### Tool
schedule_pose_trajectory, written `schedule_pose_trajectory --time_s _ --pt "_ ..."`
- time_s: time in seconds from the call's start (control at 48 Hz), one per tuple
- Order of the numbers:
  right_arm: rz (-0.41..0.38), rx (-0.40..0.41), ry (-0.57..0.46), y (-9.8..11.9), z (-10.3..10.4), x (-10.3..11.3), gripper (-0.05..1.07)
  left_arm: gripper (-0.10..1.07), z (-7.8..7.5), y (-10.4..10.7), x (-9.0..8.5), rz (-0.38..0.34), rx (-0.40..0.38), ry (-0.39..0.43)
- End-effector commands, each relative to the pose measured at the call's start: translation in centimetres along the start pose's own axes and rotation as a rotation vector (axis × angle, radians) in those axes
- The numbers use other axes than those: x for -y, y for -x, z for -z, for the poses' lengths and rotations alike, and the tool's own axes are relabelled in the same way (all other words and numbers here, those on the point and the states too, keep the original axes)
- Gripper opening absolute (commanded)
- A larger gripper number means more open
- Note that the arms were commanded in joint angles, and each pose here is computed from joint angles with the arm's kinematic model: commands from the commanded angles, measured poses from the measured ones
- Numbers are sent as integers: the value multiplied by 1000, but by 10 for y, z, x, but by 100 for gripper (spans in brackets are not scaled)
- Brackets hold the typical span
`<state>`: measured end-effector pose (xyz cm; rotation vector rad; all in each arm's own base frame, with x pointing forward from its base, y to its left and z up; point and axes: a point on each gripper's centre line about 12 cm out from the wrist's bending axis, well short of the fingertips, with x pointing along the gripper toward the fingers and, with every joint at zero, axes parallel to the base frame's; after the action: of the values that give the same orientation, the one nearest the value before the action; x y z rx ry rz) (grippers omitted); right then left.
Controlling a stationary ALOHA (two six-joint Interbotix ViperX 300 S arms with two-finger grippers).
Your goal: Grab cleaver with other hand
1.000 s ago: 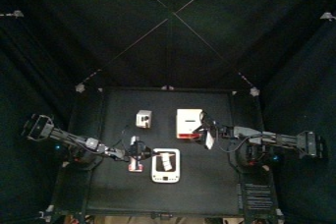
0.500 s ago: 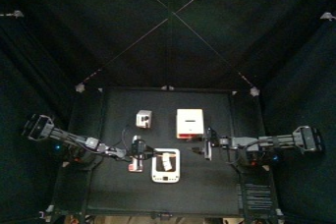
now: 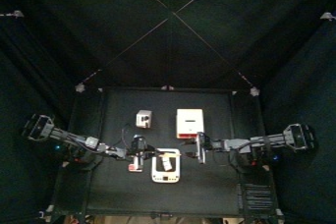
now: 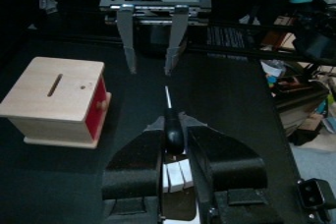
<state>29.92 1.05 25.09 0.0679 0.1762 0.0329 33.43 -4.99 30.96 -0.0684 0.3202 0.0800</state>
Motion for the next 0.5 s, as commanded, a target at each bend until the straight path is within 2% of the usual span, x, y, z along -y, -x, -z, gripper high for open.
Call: schedule_pose_trajectory --time_s 0.0,0.292,0.479 --pt "-21 31 18 -3 -10 -6 82 50 -15 1 -2 -5 39 1" --pt "-33 21 24 -5 -7 -9 82 50 -20 0 -7 -23 61 -47" --pt "-27 10 22 -7 -5 -7 82 50 -23 1 -6 -19 70 -51"
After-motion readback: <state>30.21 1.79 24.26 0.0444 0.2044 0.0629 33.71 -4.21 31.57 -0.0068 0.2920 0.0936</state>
